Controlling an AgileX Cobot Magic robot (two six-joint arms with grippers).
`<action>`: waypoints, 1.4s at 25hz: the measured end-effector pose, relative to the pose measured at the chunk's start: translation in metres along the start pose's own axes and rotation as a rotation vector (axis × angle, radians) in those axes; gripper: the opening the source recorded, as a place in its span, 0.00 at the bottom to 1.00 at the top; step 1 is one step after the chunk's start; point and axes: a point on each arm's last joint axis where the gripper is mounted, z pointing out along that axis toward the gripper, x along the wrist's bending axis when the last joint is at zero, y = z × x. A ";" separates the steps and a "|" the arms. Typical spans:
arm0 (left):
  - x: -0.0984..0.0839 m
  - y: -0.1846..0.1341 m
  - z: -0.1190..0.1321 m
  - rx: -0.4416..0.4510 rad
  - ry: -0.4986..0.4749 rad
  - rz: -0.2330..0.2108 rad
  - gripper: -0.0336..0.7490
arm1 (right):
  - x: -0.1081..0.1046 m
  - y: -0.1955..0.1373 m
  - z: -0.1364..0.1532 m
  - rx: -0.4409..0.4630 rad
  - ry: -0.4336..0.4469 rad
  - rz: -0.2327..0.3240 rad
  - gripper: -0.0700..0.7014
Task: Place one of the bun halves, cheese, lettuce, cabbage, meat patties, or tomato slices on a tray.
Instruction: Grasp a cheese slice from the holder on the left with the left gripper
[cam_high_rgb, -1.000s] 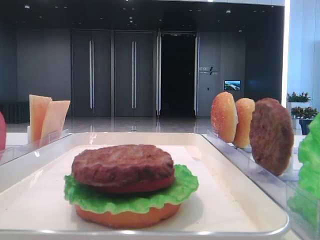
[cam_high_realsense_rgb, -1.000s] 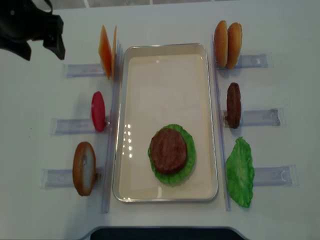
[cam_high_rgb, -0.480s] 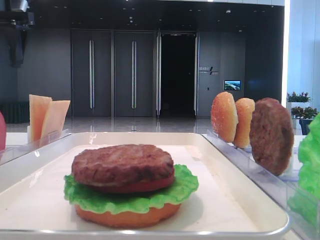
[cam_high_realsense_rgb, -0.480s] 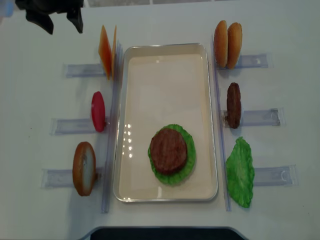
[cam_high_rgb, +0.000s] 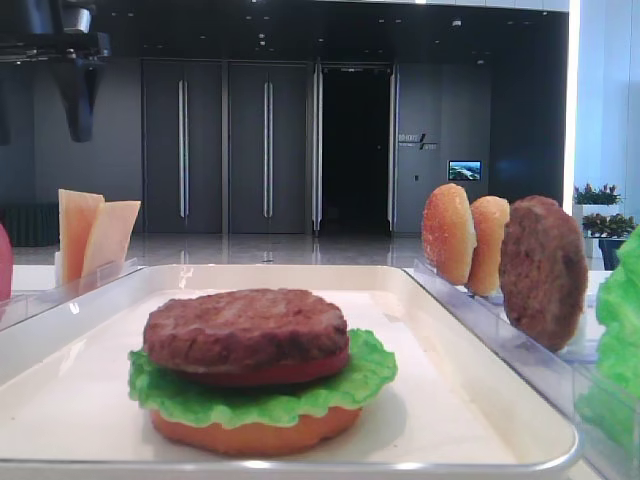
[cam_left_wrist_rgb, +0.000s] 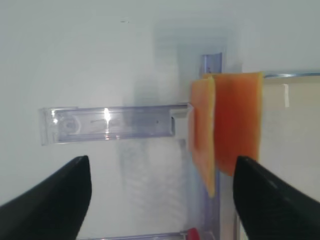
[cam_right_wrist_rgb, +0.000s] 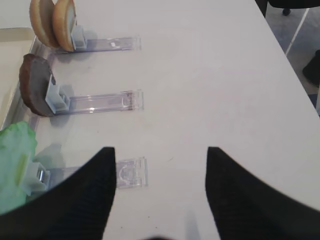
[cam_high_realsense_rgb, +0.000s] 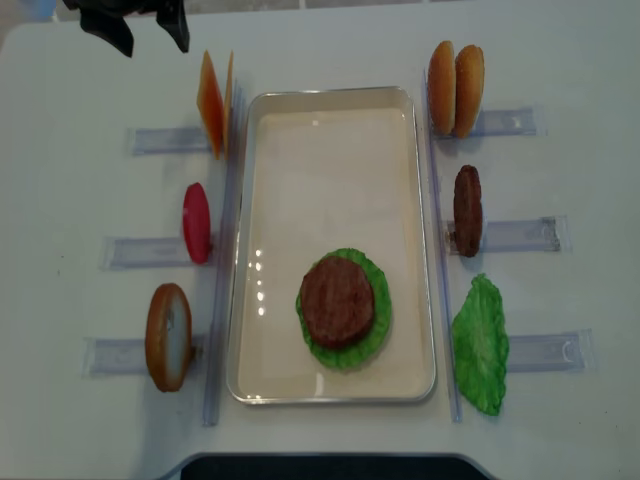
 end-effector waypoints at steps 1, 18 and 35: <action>-0.006 -0.001 0.000 0.000 -0.004 0.001 0.92 | 0.000 0.000 0.000 0.000 0.000 0.000 0.62; -0.088 -0.016 0.027 0.044 0.034 0.069 0.92 | 0.000 0.000 0.000 0.000 0.000 0.001 0.62; -0.088 -0.016 0.071 0.115 0.103 0.078 0.88 | 0.000 0.000 0.000 0.000 0.000 0.002 0.62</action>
